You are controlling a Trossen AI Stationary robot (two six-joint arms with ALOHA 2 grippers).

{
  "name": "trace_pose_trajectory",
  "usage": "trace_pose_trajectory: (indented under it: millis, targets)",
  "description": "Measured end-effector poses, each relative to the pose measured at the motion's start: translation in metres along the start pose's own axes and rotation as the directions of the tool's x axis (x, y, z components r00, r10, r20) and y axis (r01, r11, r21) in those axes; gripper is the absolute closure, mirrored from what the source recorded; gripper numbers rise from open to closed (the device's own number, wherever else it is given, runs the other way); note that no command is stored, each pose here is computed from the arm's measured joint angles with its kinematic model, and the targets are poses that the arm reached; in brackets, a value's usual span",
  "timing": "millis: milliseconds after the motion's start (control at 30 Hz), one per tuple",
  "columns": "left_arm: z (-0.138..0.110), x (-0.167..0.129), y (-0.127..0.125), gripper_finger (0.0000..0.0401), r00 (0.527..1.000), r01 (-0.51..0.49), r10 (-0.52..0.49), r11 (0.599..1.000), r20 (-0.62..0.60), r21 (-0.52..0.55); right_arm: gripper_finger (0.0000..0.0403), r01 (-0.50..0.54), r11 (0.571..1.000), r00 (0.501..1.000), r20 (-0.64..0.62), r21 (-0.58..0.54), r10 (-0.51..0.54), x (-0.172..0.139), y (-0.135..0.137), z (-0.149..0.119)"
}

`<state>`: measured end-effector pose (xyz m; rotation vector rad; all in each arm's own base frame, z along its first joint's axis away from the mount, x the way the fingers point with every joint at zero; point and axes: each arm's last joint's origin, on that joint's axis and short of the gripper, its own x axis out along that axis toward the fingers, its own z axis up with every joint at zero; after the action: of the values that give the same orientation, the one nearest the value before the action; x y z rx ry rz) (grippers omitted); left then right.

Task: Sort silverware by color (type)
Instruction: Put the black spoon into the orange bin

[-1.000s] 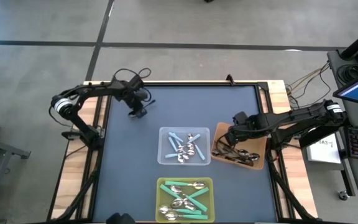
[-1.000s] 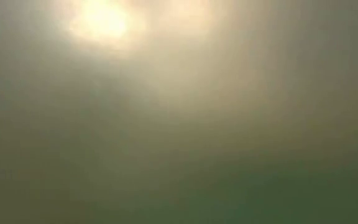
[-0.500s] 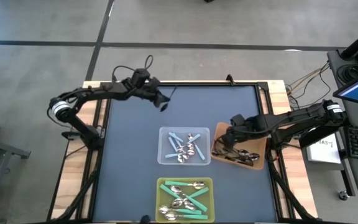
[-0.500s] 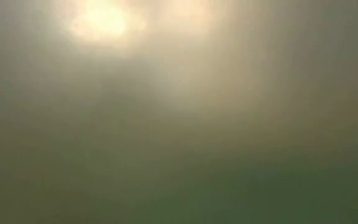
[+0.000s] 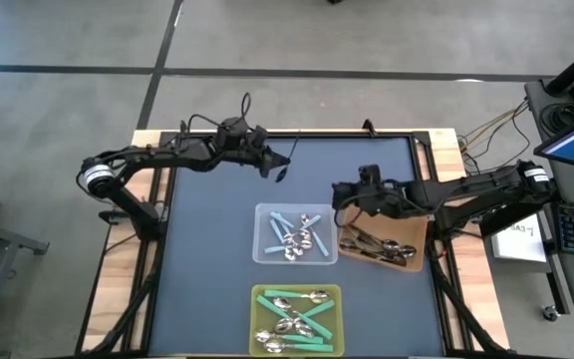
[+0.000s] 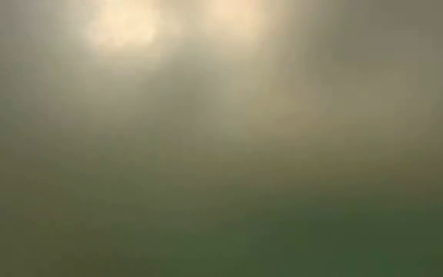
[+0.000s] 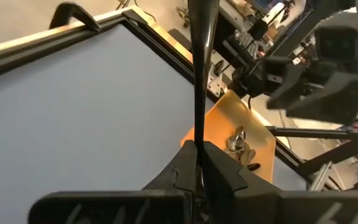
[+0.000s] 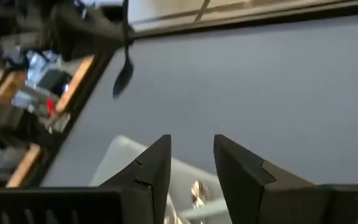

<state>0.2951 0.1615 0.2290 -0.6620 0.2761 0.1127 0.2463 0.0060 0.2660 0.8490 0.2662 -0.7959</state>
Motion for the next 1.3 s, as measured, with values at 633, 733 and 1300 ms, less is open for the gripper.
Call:
trace_pose_trajectory:
  millis: [633, 733, 1300]
  targets:
    - [-0.012, 0.009, -0.010, 0.0401, 0.980, -0.186, 0.192, 0.973, 0.040, -0.134, 0.0269, -0.079, 0.930, 0.977, 0.213, 0.358, 0.001, 0.077, -0.006, 0.038]
    - [-0.013, 0.007, -0.005, 0.0401, 0.975, -0.219, 0.223, 0.964, 0.012, -0.151, 0.0273, -0.108, 0.922, 0.972, 0.234, 0.371, 0.020, 0.096, -0.006, 0.036]
    - [-0.020, 0.001, 0.009, 0.0401, 0.946, -0.324, 0.316, 0.938, -0.079, -0.126, 0.0275, -0.007, 0.973, 0.984, 0.173, 0.231, -0.034, 0.158, 0.025, 0.047]
